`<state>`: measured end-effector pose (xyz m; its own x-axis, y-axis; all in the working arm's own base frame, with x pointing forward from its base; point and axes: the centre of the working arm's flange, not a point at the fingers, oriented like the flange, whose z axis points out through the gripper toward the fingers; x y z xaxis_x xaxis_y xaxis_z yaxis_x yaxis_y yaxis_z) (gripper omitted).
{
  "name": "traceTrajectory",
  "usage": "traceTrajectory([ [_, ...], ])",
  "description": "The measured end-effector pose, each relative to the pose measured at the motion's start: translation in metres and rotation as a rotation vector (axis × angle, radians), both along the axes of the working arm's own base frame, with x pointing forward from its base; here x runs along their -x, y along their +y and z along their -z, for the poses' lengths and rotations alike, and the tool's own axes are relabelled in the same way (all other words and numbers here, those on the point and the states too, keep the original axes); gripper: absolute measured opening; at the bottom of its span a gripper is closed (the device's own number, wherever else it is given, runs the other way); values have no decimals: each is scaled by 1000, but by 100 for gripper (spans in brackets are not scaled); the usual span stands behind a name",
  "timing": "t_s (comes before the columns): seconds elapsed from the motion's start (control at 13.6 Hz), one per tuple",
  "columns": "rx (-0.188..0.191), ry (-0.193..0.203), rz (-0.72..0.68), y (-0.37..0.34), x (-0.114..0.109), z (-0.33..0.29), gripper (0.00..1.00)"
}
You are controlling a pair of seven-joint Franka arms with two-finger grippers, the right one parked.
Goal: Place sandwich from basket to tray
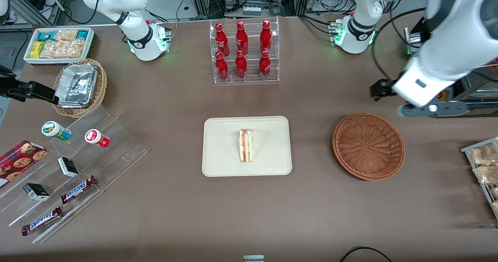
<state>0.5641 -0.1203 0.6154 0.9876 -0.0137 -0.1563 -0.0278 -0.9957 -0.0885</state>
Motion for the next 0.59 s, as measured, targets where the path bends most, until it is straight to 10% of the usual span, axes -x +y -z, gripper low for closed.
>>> traceTrajectory([
  [0.59, 13, 10, -1, 93, 24, -23, 100],
])
